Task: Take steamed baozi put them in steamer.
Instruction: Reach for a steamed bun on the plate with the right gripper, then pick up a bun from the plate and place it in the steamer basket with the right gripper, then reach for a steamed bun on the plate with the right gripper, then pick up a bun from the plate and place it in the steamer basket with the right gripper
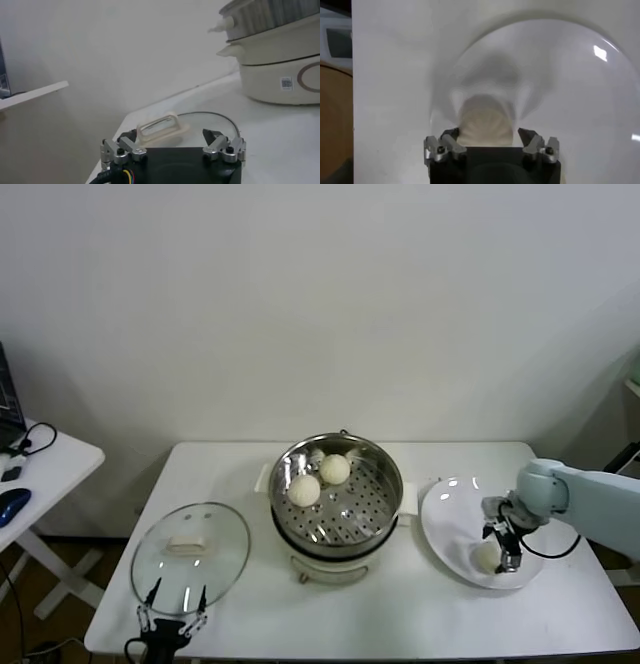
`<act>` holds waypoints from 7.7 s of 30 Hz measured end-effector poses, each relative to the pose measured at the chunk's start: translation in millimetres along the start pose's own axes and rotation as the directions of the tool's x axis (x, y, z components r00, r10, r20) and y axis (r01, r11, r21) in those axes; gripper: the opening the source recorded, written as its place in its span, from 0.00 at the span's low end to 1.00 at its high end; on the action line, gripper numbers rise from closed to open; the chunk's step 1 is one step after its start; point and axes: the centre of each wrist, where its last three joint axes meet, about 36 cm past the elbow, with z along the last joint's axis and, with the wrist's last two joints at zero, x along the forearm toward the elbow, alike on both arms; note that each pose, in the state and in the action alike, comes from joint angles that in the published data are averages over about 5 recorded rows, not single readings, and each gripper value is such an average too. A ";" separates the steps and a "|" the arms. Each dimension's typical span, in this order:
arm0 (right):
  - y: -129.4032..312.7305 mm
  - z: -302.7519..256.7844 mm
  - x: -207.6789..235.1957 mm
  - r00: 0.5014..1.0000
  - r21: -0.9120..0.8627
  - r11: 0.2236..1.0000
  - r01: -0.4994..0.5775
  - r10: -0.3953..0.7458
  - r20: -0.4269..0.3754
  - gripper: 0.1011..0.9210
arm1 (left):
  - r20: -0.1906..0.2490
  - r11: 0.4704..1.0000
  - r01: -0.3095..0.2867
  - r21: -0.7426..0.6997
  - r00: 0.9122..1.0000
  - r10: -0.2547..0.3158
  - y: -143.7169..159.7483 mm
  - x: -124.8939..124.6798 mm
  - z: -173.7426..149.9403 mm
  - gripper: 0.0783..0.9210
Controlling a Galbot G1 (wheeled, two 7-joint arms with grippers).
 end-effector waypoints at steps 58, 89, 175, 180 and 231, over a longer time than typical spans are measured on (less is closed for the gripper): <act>11.8 -312.5 203.2 0.980 0.905 0.377 -0.196 0.115 0.165 0.57 | 0.006 1.000 0.016 -0.016 1.000 -0.016 6.0 -1.4 -1.7 0.88; -6.8 -339.3 167.6 0.987 0.923 0.351 -0.157 0.070 0.141 0.88 | 0.014 1.000 0.012 -0.024 1.000 -0.012 3.8 0.7 -1.1 0.88; -45.2 82.7 -8.3 0.994 0.034 0.993 -0.113 0.112 0.013 0.83 | 0.029 0.999 0.014 -0.031 0.999 -0.013 5.9 8.0 -5.4 0.88; -46.7 81.9 -9.0 0.994 0.034 0.994 -0.106 0.106 0.013 0.67 | 0.030 0.999 0.015 -0.030 0.999 -0.014 5.9 7.2 -6.0 0.88; -43.8 -218.3 223.0 0.961 0.121 0.984 -0.129 0.094 0.262 0.60 | 0.056 0.999 0.036 -0.023 0.998 -0.034 11.9 4.3 -20.0 0.88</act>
